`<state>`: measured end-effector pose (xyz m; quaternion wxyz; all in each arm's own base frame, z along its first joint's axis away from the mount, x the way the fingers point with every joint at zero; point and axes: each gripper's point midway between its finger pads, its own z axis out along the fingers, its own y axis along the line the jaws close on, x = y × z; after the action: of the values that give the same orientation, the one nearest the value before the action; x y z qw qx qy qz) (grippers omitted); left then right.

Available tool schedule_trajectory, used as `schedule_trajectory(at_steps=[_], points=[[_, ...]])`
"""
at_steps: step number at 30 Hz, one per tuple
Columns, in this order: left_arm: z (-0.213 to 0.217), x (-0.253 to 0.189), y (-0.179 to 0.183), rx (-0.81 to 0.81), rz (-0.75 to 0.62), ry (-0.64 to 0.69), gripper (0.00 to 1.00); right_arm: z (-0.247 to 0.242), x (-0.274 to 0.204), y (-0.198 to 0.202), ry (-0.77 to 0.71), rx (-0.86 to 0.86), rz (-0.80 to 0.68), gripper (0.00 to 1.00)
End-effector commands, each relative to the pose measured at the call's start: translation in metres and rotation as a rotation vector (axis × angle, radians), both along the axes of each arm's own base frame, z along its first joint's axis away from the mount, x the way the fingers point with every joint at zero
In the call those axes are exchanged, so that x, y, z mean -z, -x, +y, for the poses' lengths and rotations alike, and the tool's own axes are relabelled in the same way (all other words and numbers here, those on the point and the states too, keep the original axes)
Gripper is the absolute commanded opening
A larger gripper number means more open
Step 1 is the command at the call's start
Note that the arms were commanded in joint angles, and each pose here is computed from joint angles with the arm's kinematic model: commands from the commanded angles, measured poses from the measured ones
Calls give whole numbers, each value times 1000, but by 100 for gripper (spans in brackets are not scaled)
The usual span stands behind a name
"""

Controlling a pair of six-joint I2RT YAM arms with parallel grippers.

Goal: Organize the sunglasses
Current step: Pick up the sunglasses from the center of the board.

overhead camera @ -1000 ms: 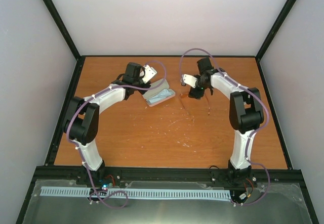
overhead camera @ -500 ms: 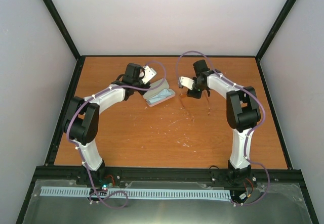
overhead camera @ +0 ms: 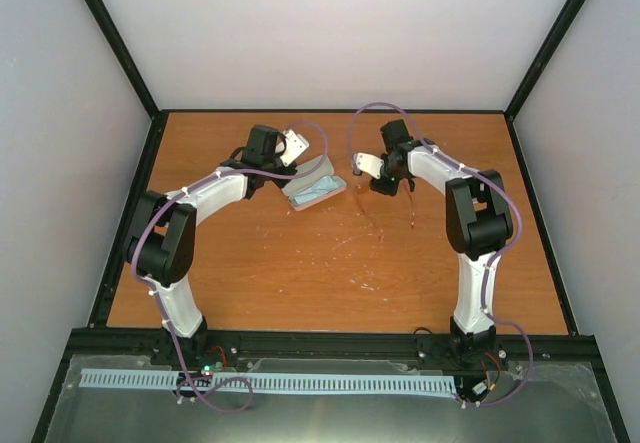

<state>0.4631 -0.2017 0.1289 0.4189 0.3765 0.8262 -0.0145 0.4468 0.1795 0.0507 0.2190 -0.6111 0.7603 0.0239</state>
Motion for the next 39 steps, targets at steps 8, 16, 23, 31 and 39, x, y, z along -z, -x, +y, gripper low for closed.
schedule_trajectory(at_steps=[8,16,23,31,39], points=[[3,-19,-2,-5,-40,11,21,-1,22,4,16,6,42,31],[2,-19,-3,-1,-40,17,21,-3,24,13,27,-8,69,17],[0,-21,-4,6,-49,25,20,-10,28,29,54,-15,98,3],[-5,-31,-6,19,-64,49,20,-17,1,25,33,36,82,3],[-30,-62,-11,80,-79,149,21,-11,-61,19,-205,221,140,3]])
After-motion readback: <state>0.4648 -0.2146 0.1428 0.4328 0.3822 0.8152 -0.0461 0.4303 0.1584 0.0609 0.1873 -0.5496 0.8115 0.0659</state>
